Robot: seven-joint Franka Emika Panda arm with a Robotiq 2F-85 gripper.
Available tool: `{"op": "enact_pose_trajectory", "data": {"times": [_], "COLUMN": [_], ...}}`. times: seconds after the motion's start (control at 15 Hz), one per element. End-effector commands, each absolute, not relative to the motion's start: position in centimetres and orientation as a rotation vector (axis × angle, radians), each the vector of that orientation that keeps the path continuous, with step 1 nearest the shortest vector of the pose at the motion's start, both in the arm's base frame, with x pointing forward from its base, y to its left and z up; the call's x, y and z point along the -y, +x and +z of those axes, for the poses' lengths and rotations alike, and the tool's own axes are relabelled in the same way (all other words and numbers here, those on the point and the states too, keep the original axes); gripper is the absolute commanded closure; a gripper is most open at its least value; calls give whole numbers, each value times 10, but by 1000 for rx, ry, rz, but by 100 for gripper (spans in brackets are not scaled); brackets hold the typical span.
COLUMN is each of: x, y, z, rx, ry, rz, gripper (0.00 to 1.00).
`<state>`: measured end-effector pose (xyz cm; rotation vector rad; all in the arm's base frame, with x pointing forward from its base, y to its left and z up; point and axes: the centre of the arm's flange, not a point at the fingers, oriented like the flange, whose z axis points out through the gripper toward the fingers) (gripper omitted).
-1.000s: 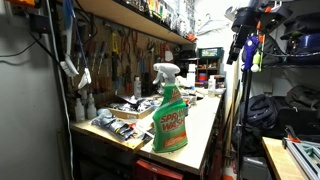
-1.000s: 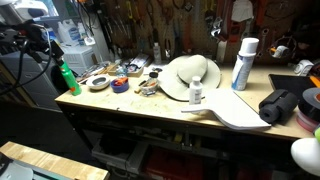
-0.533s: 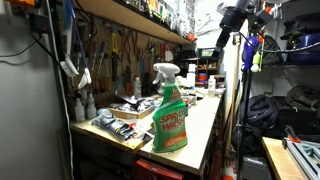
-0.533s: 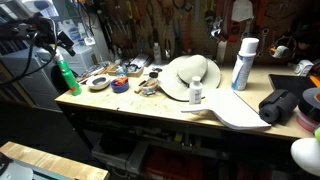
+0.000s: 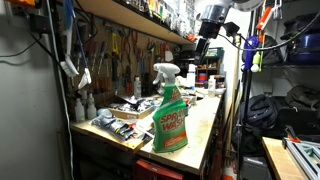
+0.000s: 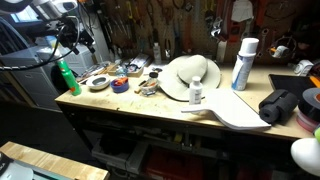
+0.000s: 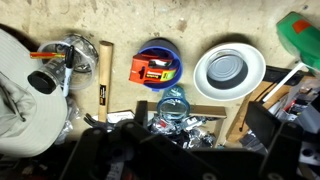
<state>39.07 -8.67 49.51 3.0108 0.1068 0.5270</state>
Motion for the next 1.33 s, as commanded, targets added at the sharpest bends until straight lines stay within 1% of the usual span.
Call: {"op": "enact_pose_trajectory", "data": {"times": [0.0,0.07,0.27,0.47,0.87,0.93,1.0,1.27], "x": [87,87,112,146,187,186,180,181], "y": [391,391,408,421,448,452,436,441], "z": [495,496,470,434,391,393,396,394], "rx": [-106,-106,198,345,-6,-27,42,33], "ry": [3011,3011,3020,3081,3088,3085,3077,3074], "rz": [526,526,427,266,234,260,233,231], "gripper": [0,0,0,0,0,0,0,0]}}
